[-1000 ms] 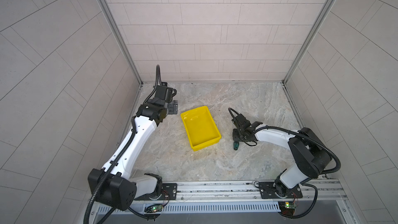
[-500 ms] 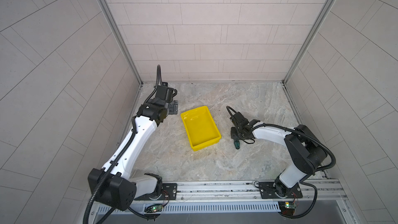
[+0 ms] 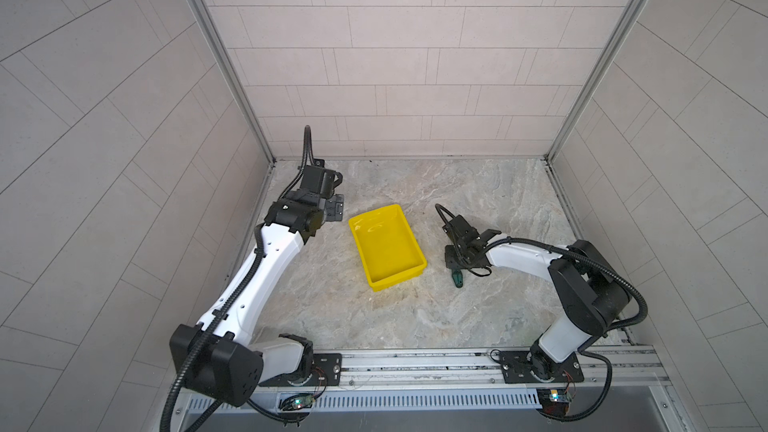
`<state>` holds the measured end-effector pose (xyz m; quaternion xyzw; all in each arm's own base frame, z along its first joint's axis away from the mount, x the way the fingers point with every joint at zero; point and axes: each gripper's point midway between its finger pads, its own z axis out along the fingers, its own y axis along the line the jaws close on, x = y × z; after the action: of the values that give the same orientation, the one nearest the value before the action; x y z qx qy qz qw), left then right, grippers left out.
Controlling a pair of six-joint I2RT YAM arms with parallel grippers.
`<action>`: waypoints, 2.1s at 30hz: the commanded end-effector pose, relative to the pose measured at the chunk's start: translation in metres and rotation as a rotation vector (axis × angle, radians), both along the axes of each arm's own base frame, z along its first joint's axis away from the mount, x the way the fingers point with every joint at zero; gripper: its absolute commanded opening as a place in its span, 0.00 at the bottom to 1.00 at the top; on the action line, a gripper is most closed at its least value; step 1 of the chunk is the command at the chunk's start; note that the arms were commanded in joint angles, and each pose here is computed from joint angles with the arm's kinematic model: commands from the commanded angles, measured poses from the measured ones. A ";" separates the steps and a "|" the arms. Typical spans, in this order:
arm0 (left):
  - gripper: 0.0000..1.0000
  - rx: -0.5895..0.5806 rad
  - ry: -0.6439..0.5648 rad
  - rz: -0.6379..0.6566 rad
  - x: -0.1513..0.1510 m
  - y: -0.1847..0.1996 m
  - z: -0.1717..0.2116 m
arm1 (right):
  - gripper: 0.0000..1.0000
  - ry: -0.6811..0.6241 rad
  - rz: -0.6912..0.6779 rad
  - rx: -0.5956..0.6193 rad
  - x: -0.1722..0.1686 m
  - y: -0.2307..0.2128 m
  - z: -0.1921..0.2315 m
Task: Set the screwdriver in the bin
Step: 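Lift the screwdriver with the right gripper and carry it over the yellow tray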
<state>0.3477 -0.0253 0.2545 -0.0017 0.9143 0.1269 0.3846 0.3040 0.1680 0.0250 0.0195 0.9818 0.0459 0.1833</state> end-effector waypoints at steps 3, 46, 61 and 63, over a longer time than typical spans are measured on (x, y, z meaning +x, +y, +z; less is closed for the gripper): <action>1.00 0.024 0.011 0.011 -0.005 0.003 -0.001 | 0.01 -0.059 0.012 -0.050 0.005 -0.009 0.026; 1.00 -0.185 -0.165 0.043 0.000 -0.008 0.040 | 0.01 -0.113 0.507 -0.055 0.039 0.194 0.089; 1.00 -0.140 -0.159 0.093 -0.003 0.006 0.037 | 0.07 -0.052 0.542 -0.062 0.039 0.204 0.046; 1.00 -0.133 -0.157 0.098 -0.003 0.007 0.036 | 0.08 -0.044 0.551 -0.063 0.039 0.206 0.043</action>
<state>0.3483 -0.0269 0.2903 -0.0684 0.8901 0.0703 0.4451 0.3414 0.3663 0.0659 -0.2448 0.9506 0.0588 0.1817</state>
